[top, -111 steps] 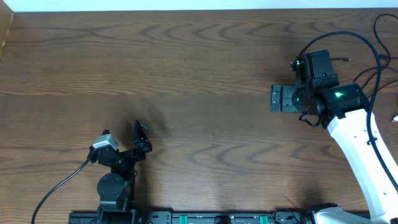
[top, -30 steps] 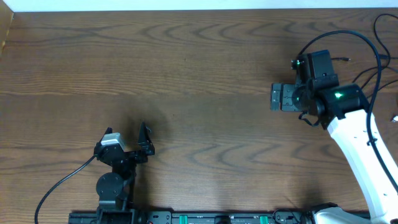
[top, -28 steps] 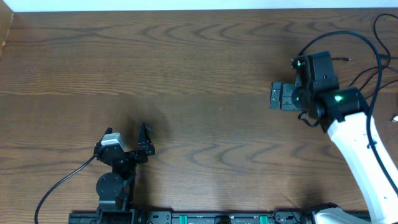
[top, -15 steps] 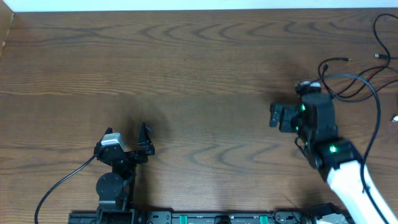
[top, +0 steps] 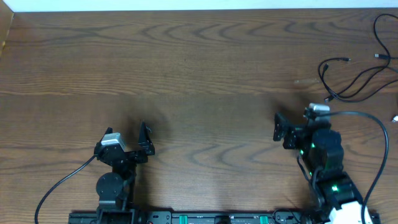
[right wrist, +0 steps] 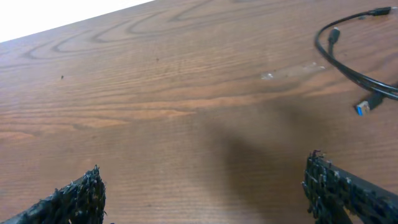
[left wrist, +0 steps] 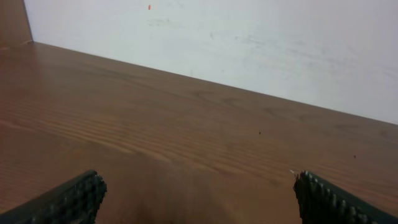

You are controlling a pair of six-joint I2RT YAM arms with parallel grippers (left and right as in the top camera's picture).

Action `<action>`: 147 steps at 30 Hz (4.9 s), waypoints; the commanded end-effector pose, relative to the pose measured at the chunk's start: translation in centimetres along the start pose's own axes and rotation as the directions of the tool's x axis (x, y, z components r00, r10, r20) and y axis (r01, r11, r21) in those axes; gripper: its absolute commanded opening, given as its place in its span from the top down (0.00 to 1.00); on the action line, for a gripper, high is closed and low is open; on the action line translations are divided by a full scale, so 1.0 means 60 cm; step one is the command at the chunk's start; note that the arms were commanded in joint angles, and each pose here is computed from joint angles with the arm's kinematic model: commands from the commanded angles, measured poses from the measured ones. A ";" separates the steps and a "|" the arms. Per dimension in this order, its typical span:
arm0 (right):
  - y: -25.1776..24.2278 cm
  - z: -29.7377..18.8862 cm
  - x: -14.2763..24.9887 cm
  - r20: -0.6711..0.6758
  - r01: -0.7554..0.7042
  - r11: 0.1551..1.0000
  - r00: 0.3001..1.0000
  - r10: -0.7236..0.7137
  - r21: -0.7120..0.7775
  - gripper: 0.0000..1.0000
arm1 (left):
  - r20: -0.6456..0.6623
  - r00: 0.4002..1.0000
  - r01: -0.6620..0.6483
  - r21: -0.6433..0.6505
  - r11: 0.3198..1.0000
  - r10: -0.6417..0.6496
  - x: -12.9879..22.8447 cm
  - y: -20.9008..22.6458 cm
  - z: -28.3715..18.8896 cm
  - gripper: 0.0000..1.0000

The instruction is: Untangle cables

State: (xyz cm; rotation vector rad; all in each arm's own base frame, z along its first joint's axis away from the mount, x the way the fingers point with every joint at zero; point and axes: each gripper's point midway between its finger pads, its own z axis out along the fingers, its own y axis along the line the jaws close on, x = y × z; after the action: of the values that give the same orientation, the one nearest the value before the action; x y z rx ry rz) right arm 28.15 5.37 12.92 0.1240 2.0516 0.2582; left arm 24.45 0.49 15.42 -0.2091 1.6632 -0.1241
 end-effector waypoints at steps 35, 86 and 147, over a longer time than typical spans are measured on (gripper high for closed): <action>-0.037 -0.041 0.042 0.214 0.059 0.998 0.975 -0.057 -0.002 0.01 | -0.052 0.998 -0.024 -0.012 1.000 0.024 0.029 0.008 0.002 0.02; -0.081 -0.086 -0.032 0.394 0.184 0.969 0.888 -0.237 0.167 0.01 | -0.052 0.998 -0.024 -0.012 1.000 0.024 0.029 0.008 0.002 0.02; -0.082 -0.087 -0.033 0.395 0.183 0.969 0.888 -0.236 0.168 0.01 | -0.054 0.998 -0.024 -0.013 1.000 0.024 0.030 0.008 0.002 0.02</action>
State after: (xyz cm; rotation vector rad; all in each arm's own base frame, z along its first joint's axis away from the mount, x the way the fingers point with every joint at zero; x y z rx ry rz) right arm 24.66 -0.37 15.79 0.0378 1.6417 -0.0234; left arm 24.45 0.49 15.42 -0.2091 1.6632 -0.1241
